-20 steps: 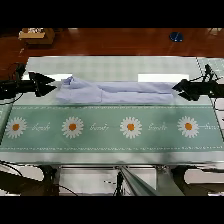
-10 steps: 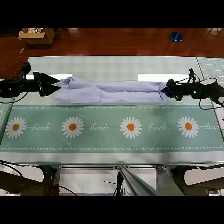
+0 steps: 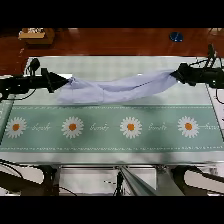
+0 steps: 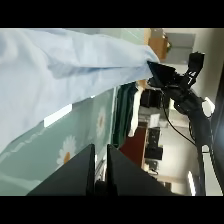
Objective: Fold the shirts.
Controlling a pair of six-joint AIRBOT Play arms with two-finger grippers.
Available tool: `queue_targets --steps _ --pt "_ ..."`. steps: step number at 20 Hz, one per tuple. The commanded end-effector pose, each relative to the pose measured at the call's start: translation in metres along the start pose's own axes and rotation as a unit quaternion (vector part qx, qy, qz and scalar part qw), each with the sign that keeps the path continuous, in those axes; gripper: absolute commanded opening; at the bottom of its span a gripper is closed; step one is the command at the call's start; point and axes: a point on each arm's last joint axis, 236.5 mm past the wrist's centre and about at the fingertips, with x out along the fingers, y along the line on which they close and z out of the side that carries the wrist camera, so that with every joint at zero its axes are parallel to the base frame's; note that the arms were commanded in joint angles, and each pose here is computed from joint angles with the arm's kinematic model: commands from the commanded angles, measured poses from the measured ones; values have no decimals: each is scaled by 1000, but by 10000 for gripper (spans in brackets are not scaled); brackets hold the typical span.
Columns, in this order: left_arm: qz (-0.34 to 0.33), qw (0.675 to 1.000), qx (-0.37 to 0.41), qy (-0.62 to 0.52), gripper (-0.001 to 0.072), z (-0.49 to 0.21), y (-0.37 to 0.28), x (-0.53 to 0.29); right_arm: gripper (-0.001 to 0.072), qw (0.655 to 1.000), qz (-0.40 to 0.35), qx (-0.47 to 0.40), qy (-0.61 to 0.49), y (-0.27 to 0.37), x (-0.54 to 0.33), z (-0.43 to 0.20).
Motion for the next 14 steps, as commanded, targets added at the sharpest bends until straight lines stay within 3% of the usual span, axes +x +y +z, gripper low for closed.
queue_targets --steps 1,4,14 --pt "-33 999 17 31 108 -14 -25 40 23 999 10 -30 -14 30 -38 1" --pt "-32 997 34 69 23 -38 -35 88 23 999 11 -44 -8 47 -61 -8" --pt "29 987 87 134 23 -124 -36 224 23 997 -12 -77 -6 80 -130 -40"
